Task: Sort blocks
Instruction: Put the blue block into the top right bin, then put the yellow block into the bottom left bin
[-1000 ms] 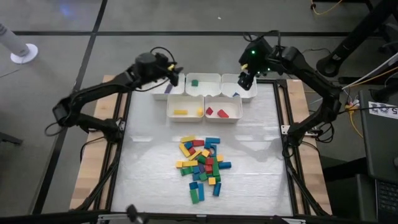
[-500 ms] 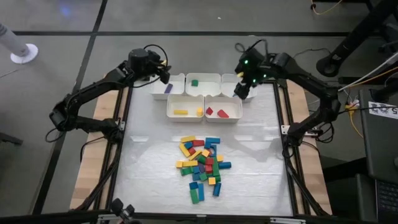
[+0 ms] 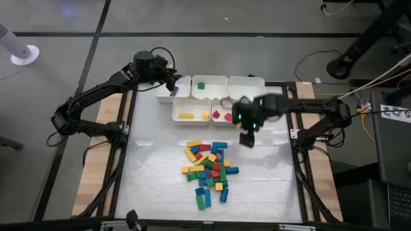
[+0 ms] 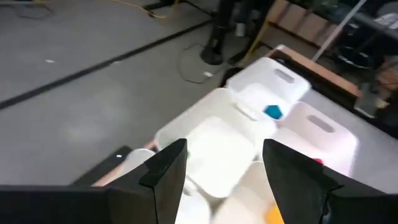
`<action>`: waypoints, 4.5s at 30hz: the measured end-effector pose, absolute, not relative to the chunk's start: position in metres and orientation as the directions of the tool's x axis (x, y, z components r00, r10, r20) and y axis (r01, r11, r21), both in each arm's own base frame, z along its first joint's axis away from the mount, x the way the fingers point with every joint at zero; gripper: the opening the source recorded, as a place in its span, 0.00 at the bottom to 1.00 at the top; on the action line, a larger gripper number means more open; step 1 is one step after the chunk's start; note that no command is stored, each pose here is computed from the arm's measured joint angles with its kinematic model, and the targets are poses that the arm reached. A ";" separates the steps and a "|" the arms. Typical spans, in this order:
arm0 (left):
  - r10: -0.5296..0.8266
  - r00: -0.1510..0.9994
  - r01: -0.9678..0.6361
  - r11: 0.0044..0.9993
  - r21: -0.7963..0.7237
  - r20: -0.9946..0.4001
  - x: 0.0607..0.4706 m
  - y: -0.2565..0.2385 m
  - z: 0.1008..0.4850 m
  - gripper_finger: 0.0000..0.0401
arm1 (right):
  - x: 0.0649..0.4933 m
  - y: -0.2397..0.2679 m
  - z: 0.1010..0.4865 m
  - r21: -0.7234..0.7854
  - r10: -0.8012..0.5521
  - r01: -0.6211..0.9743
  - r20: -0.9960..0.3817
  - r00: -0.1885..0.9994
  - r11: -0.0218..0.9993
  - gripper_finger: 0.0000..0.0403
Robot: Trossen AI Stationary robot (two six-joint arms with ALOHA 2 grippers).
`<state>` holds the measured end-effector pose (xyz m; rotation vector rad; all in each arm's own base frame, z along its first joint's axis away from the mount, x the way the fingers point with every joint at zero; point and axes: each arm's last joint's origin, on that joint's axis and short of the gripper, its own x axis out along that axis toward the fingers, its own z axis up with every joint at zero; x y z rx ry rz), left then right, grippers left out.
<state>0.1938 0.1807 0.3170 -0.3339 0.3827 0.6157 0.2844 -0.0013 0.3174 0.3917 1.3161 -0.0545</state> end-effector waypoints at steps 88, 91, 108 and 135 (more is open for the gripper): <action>0.036 0.774 -0.141 0.983 -0.116 -0.633 0.252 0.031 0.298 0.49 | 0.257 -0.006 0.307 -0.146 -0.476 0.585 -0.749 0.461 0.798 0.33; 0.036 0.773 -0.131 0.986 -0.104 -0.633 0.252 0.031 0.298 0.49 | 0.252 -0.036 0.313 -0.264 -0.625 0.663 -0.676 0.391 0.701 0.33; 0.040 0.774 -0.128 0.987 -0.094 -0.632 0.252 0.032 0.298 0.49 | 0.236 -0.161 0.301 -0.263 -0.710 0.835 -0.676 0.198 0.483 0.34; 0.128 0.797 -0.329 0.912 -0.246 -0.591 0.255 0.031 0.302 0.49 | 0.241 -0.194 0.265 -0.235 -0.603 0.822 -0.782 0.156 0.518 0.65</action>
